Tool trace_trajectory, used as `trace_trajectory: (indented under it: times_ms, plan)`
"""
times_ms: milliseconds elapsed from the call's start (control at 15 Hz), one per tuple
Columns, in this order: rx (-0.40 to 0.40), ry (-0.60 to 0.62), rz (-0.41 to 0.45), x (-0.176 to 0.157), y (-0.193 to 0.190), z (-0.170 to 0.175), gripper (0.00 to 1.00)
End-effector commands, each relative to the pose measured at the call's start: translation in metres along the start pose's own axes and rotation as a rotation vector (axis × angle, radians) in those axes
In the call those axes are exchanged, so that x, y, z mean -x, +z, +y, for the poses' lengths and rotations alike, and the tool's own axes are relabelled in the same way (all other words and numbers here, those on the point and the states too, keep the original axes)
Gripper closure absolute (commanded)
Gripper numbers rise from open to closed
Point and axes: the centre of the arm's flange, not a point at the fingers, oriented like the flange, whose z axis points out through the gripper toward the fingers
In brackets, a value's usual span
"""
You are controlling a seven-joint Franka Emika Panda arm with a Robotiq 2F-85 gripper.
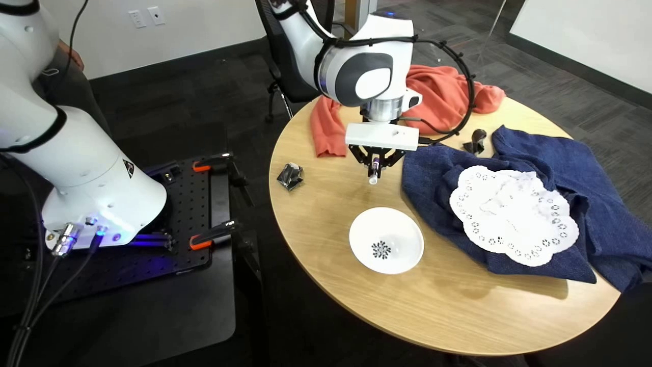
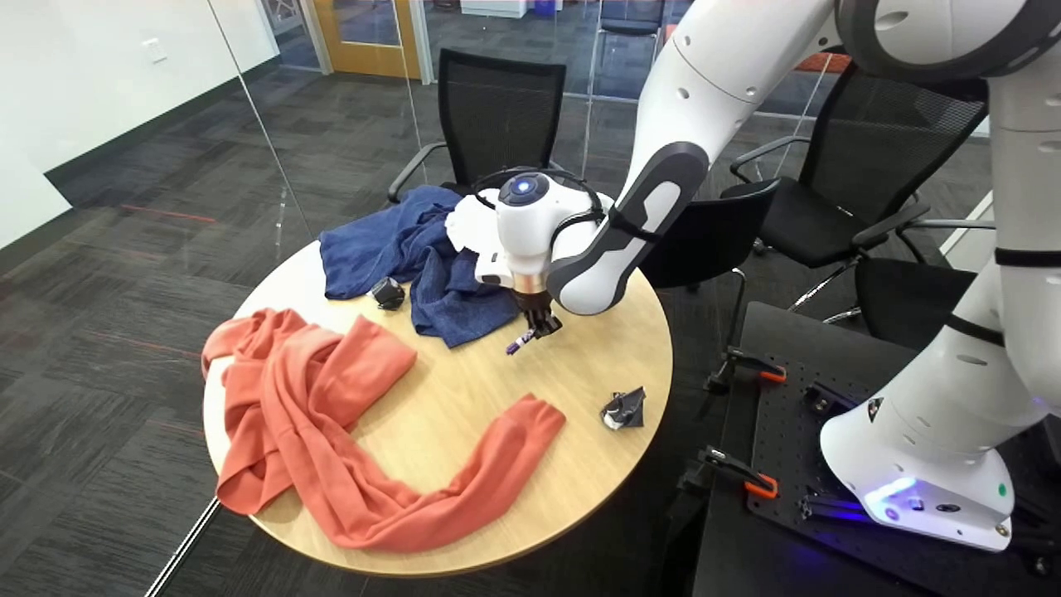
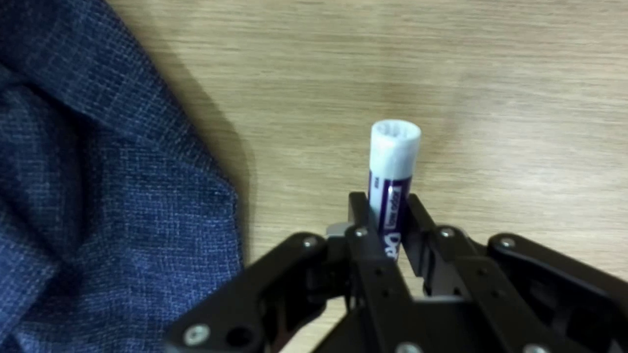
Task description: Pick the marker from the bowl and put it on the table
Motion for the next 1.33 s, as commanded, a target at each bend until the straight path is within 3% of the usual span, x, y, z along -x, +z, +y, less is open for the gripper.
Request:
trace_trajectory:
  times_ms: [0, 133, 533, 933, 1267]
  plan:
    - [0.002, -0.001, 0.036, -0.001, -0.003, 0.006, 0.55]
    - [0.005, 0.006, 0.045, -0.001, -0.008, 0.004, 0.47]
    - [0.054, 0.011, 0.105, -0.004, -0.036, -0.004, 0.01]
    - [0.097, 0.014, 0.146, -0.003, -0.054, -0.005, 0.00]
    - [0.093, 0.025, 0.121, -0.011, -0.044, 0.001, 0.00]
